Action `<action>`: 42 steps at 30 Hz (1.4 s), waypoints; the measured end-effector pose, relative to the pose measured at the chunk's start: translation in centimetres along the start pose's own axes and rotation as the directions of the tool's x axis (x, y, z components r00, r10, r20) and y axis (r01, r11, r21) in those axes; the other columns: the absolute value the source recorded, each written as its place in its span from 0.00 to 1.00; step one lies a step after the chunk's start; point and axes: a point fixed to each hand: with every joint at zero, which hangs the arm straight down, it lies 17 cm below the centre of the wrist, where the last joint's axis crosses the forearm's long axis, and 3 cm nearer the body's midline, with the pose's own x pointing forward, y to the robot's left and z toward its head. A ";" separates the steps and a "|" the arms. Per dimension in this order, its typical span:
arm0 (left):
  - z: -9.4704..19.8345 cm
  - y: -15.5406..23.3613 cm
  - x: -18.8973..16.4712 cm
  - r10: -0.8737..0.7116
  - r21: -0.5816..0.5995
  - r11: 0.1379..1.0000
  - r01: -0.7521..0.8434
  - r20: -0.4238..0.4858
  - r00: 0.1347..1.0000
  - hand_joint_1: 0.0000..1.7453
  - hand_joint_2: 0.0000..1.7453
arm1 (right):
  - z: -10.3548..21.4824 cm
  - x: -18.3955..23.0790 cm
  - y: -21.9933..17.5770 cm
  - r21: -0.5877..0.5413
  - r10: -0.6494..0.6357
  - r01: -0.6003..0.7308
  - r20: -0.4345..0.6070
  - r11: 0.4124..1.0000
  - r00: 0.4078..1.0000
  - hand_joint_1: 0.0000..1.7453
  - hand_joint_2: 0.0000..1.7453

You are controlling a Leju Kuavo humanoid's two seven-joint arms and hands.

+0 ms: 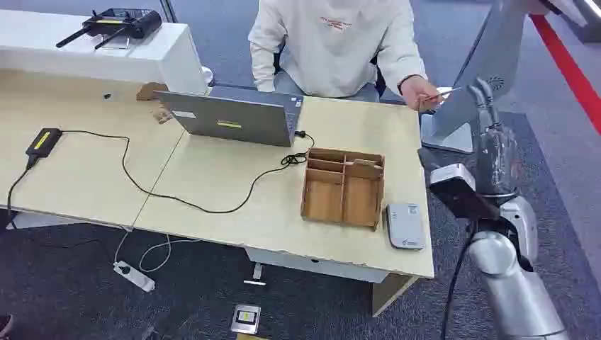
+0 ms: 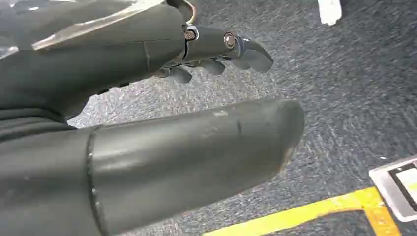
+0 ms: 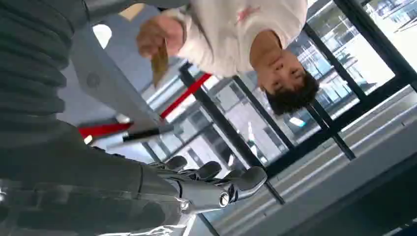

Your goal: Pass the card to the sensor for recognition and then transmit it.

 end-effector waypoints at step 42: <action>-0.6 1.5 0.7 0.037 0.028 0.999 -0.036 -0.038 0.999 0.00 0.00 | -7.1 -8.0 7.6 0.303 0.270 -0.255 -0.006 0.918 0.963 0.00 1.00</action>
